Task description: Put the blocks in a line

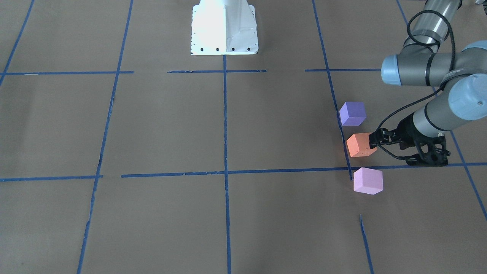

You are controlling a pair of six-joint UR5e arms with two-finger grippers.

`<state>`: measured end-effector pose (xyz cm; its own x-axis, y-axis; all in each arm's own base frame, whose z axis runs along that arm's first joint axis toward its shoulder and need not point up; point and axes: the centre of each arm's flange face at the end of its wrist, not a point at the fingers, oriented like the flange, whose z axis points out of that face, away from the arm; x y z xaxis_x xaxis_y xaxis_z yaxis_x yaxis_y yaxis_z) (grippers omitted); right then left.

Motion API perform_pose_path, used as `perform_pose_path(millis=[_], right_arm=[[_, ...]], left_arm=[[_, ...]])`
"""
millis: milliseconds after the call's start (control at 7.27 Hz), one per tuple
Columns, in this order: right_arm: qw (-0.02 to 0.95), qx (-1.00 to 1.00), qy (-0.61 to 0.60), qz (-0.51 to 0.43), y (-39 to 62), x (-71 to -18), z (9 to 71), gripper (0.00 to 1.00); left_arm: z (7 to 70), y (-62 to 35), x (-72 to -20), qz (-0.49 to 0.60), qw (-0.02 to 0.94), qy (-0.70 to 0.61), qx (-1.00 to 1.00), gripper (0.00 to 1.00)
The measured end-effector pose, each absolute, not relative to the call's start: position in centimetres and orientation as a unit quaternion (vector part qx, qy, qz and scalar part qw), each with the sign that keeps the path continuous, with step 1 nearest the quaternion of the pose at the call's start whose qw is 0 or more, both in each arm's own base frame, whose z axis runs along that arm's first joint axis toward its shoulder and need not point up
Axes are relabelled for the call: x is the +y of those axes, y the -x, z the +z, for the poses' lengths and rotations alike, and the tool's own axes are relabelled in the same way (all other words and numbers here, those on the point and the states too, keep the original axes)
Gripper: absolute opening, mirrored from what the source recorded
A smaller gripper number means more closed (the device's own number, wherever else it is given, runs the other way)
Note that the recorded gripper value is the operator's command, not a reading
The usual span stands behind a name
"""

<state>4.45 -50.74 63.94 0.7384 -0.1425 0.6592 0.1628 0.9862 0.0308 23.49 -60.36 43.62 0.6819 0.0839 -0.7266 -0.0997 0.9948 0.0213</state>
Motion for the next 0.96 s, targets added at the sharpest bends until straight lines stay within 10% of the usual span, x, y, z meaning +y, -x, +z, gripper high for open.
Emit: perform_pose_path(millis=[963], right_arm=[[0.932,-0.352,0.014,-0.082,-4.4,-50.7,63.9,1.00]], left_arm=[[59.8,9.4,-51.9,0.143,0.922,-0.063,0.354,1.00]])
